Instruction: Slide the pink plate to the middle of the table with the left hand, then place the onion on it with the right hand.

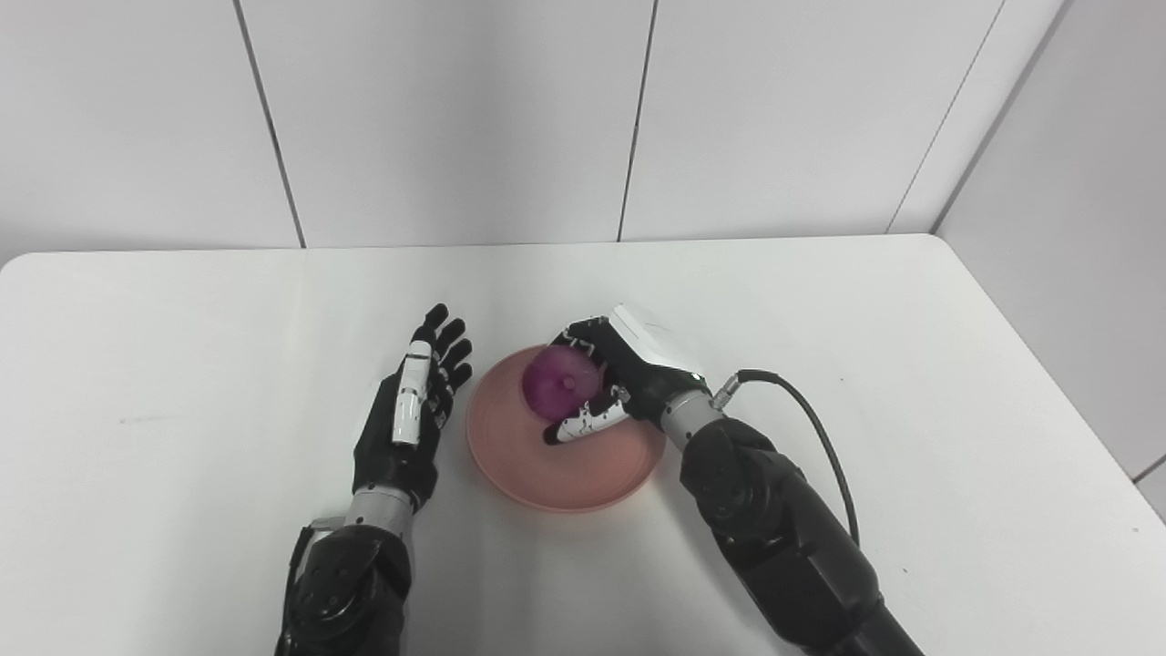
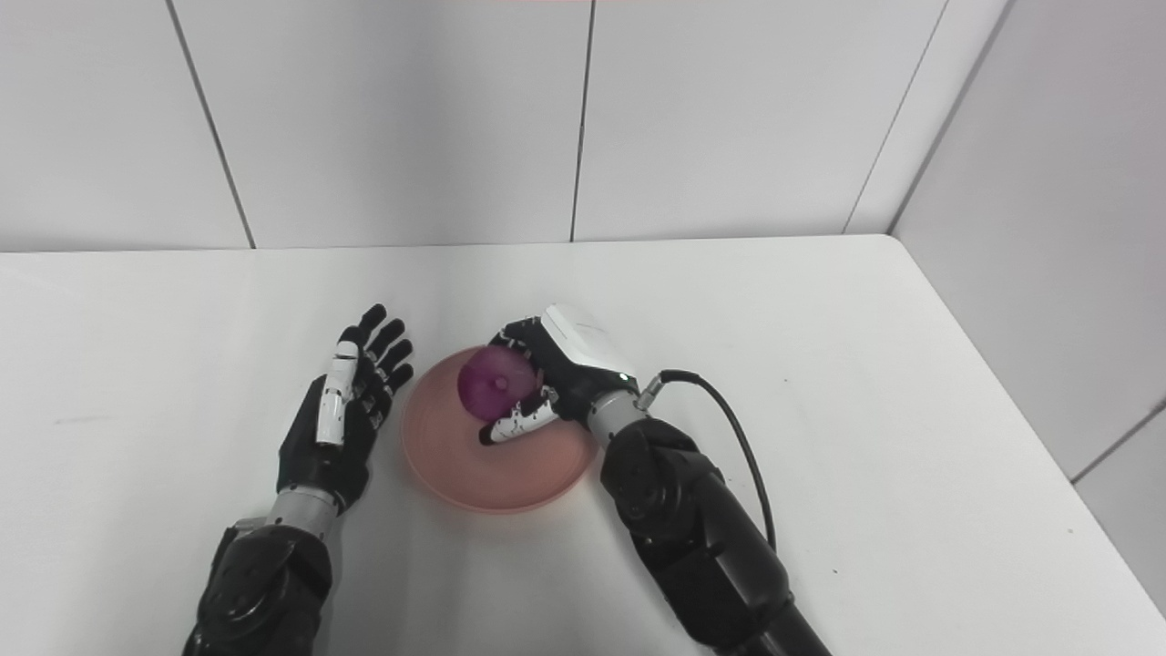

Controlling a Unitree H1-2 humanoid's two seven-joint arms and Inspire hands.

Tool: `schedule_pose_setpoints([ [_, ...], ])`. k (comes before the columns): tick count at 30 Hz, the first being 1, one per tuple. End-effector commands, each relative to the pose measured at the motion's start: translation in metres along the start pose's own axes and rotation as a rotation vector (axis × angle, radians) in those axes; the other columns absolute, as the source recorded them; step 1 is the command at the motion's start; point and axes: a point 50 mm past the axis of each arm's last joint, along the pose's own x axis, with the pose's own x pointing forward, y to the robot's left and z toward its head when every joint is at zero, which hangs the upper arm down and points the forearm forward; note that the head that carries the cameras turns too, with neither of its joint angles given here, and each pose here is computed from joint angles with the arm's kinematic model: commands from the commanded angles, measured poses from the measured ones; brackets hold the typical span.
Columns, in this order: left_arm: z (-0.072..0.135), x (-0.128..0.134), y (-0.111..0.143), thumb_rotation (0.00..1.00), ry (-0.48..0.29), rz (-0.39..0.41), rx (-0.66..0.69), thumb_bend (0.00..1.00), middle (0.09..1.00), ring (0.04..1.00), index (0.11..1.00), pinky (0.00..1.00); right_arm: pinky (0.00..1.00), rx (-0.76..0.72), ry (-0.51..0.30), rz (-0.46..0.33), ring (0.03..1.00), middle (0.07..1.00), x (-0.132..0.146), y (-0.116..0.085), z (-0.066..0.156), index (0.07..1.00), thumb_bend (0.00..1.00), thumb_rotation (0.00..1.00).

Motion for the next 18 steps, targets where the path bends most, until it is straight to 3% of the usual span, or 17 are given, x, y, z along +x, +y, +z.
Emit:
schedule_pose_setpoints([
  [1, 0.009, 0.005, -0.004, 1.0, -0.03, -0.019, 0.001, 0.44, 0.951, 0.948, 0.938, 0.95, 0.39, -0.021, -0.084, -0.047, 0.483, 0.568, 0.001, -0.014, 0.013, 0.49, 0.52, 0.14],
  [14, 0.009, 0.005, -0.005, 1.0, -0.032, -0.017, 0.006, 0.44, 0.952, 0.947, 0.938, 0.95, 0.44, -0.032, -0.109, -0.049, 0.541, 0.63, -0.01, -0.012, 0.013, 0.493, 0.52, 0.14],
  [15, 0.009, 0.005, -0.005, 1.0, -0.031, -0.017, 0.006, 0.44, 0.951, 0.947, 0.938, 0.95, 0.45, -0.033, -0.111, -0.053, 0.556, 0.642, -0.011, -0.012, 0.012, 0.582, 0.68, 0.15],
  [18, 0.009, 0.005, -0.005, 1.0, -0.031, -0.016, 0.005, 0.45, 0.951, 0.948, 0.939, 0.95, 0.43, -0.029, -0.12, -0.059, 0.544, 0.641, -0.013, -0.012, 0.013, 0.645, 0.81, 0.18],
])
